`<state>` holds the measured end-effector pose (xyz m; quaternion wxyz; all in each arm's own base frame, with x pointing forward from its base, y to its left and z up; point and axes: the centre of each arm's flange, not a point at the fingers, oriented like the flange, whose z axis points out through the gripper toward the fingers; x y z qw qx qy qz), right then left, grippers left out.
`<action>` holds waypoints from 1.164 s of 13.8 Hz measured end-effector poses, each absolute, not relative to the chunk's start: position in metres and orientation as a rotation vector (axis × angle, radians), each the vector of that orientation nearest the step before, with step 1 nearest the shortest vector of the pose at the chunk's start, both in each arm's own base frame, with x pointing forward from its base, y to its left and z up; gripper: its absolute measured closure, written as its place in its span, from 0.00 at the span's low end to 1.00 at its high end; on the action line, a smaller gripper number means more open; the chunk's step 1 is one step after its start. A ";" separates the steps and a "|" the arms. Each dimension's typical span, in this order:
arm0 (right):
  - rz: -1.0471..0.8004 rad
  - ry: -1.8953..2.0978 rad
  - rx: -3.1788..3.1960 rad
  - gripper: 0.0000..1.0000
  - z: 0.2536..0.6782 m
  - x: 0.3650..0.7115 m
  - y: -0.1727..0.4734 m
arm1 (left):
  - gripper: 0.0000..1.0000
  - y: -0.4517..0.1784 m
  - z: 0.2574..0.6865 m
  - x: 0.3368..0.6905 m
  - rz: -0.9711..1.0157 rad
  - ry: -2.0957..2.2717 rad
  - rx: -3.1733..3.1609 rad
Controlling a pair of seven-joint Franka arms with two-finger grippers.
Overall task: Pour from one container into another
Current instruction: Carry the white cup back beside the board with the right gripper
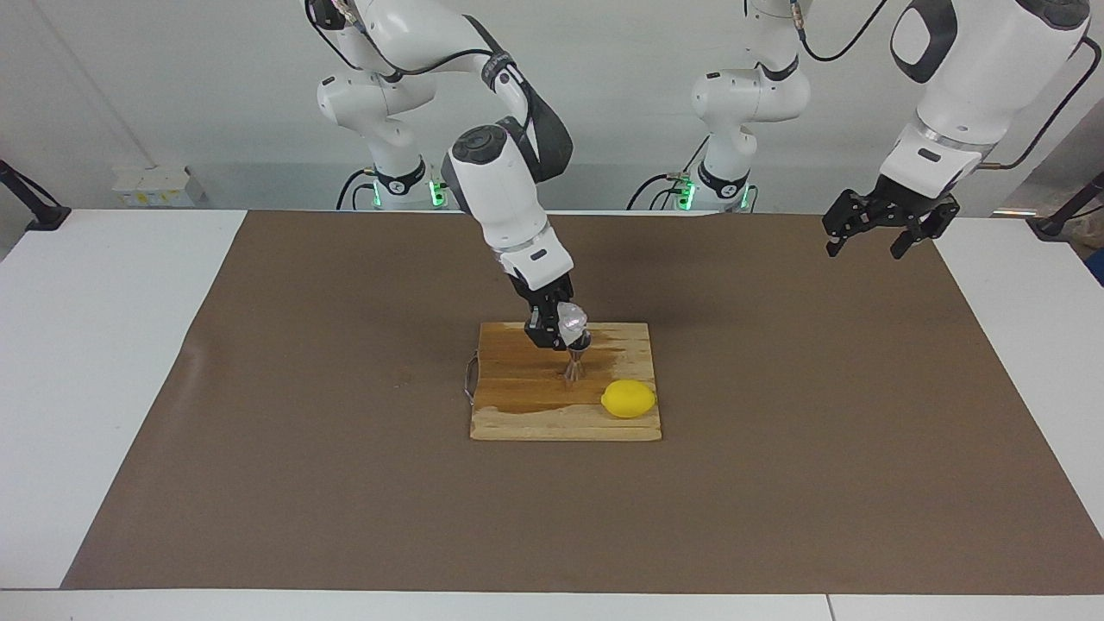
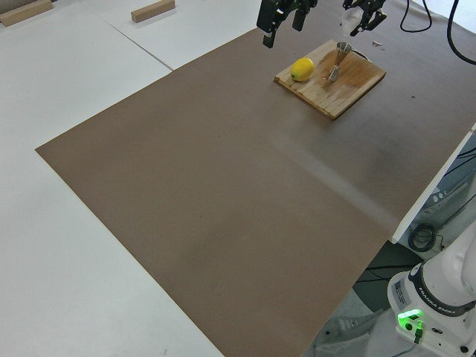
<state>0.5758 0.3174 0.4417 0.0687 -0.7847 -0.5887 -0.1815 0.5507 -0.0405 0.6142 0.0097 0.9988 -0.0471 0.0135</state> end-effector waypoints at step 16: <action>-0.894 -1.689 -1.976 0.52 0.302 0.558 0.008 | 0.00 -0.040 0.614 0.551 0.042 -0.147 3.118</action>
